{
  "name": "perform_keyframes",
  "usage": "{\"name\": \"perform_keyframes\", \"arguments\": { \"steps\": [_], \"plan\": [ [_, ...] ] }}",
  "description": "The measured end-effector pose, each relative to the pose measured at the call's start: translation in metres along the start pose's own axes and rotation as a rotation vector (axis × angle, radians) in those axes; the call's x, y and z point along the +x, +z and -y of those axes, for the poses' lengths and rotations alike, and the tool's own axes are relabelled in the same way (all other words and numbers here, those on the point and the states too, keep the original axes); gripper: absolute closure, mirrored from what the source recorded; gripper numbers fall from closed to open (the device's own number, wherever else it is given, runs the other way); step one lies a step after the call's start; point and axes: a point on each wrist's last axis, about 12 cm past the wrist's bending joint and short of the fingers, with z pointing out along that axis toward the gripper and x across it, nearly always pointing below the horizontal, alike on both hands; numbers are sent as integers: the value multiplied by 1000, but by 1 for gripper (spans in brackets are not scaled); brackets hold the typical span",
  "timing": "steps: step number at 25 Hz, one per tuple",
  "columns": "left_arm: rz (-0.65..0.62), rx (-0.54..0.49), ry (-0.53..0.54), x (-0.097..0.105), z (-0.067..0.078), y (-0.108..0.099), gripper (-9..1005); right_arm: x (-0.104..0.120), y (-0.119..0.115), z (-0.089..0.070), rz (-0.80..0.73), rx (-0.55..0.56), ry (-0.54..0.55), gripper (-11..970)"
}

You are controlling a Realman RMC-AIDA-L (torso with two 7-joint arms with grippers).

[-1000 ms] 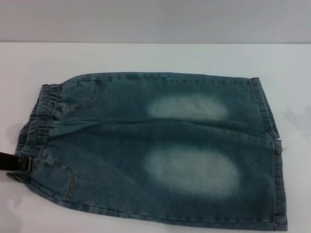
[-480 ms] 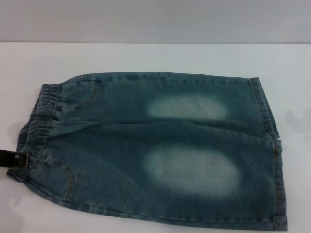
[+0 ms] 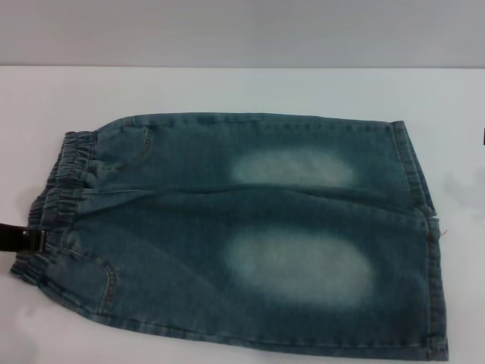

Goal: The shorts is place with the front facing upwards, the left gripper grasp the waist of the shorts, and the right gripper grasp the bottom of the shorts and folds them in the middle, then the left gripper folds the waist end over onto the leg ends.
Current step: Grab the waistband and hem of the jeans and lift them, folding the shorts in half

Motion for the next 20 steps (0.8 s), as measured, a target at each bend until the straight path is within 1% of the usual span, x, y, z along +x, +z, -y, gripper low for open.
{"name": "perform_keyframes", "arguments": {
  "steps": [6, 10, 18, 20],
  "plan": [
    [-1, 8, 11, -2, 3, -1, 972, 0, 0, -1, 1, -3, 2, 249],
    [2, 3, 8, -3, 2, -1, 966, 1, 0, -1, 0, -4, 3, 250],
    [-13, -11, -6, -1, -3, -1, 770, 2, 1, 0, -4, -2, 3, 249],
    [-27, -19, -14, 0, -6, 1, 674, 2, 1, 0, -4, -1, 2, 249]
  ]
}}
